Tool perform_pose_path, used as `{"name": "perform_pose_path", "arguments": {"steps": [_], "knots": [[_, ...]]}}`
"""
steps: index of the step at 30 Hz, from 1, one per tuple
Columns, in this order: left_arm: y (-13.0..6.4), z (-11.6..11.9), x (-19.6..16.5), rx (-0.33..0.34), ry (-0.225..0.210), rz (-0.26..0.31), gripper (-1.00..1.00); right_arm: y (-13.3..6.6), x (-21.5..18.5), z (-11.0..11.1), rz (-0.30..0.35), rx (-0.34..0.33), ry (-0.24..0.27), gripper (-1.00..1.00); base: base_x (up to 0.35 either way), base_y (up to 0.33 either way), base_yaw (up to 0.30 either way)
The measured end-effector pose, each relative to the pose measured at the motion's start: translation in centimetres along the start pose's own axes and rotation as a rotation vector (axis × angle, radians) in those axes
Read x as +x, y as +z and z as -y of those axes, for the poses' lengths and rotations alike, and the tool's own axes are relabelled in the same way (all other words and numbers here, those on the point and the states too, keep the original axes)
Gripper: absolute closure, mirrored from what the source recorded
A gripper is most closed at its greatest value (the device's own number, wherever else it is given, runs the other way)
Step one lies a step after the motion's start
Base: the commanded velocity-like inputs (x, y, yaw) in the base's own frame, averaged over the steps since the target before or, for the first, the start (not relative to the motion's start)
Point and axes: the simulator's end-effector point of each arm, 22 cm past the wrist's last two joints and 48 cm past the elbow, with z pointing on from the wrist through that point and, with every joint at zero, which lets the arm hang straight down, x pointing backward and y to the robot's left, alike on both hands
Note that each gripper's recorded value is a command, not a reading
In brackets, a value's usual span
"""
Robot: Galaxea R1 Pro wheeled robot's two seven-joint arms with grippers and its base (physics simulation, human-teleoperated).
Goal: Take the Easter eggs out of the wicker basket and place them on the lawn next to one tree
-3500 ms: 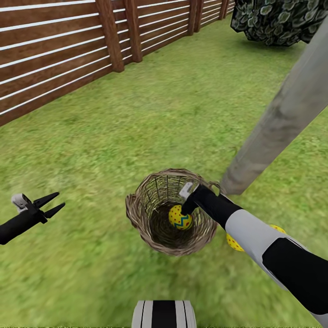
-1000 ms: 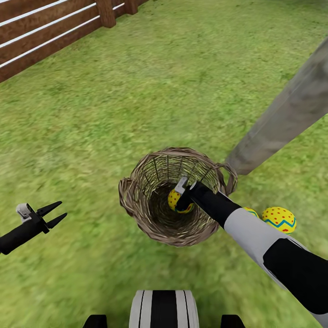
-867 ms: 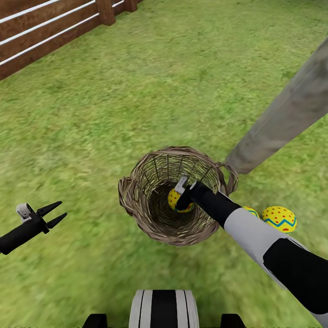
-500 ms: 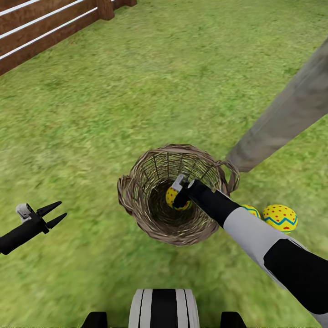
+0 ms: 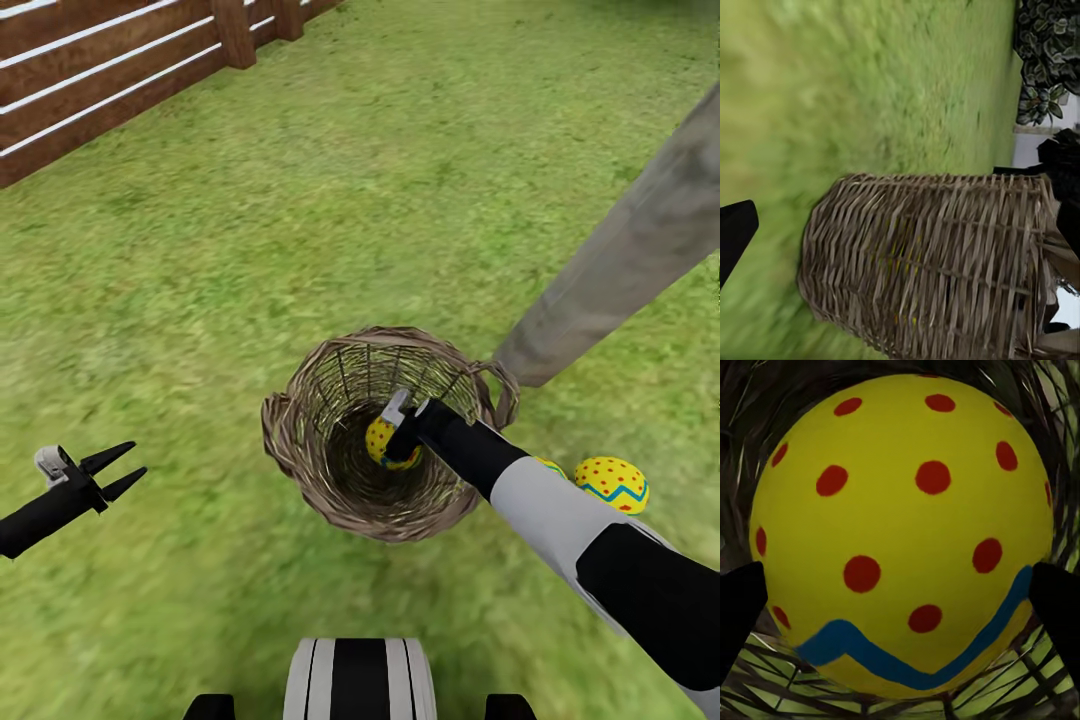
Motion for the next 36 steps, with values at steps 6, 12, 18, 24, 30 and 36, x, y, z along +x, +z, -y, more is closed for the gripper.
{"name": "perform_pose_path", "arguments": {"steps": [6,12,18,24,30,36], "knots": [[-0.2,1.4,-0.4,0.016,0.015,0.006,-1.00,-1.4,-0.9,0.6,0.015,0.019,-0.005,1.00,-0.022,0.000,0.000],[-0.4,2.8,-0.8,0.034,0.030,0.013,-1.00,-2.9,-2.0,0.9,0.033,0.034,-0.011,1.00,-0.097,0.000,0.000],[-0.7,4.2,-1.0,0.052,0.042,0.019,-1.00,-4.4,-3.7,0.6,0.059,0.038,-0.018,1.00,-0.147,0.000,0.000],[-1.0,5.4,-1.3,0.064,0.054,0.025,-1.00,-8.1,-5.7,0.6,0.033,0.057,0.026,1.00,-0.001,0.000,0.000],[-1.2,5.7,-1.6,0.035,0.065,0.034,-1.00,-16.4,-12.8,-0.6,0.187,0.074,0.014,1.00,0.000,0.000,0.000],[-1.2,6.7,-1.6,0.036,0.077,0.035,-1.00,-26.7,-12.3,1.5,0.454,-0.102,0.112,1.00,0.000,0.000,0.000]]}}
